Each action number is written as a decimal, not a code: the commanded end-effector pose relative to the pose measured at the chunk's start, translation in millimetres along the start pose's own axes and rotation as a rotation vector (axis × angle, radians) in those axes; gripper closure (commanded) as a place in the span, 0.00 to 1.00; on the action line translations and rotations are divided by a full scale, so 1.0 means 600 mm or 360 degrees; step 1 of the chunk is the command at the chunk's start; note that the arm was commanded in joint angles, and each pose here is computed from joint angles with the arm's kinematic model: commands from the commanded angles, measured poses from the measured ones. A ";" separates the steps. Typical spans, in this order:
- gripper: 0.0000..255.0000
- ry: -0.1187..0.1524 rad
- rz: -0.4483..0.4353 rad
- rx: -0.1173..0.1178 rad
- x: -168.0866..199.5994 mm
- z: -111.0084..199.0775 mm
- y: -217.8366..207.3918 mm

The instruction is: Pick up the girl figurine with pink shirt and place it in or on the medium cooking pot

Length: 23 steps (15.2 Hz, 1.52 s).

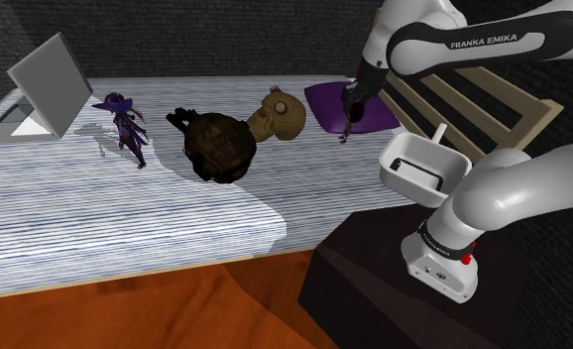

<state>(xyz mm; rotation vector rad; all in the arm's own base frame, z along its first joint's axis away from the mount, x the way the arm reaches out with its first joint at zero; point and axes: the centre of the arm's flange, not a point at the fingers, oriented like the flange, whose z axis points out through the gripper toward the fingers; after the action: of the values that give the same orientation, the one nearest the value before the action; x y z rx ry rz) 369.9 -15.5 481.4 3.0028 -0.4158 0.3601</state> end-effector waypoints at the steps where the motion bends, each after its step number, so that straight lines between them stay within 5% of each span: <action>1: 1.00 0.0000 0.0000 0.0000 0.005 -0.018 0.002; 7: 1.00 0.0000 0.0000 0.0000 0.017 -0.066 0.004; 23: 1.00 0.0000 0.0000 0.0000 -0.097 -0.137 0.330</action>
<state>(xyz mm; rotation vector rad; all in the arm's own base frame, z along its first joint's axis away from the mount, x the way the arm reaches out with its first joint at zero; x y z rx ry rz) 253.3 -173.1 555.6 3.0027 -0.4184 0.3603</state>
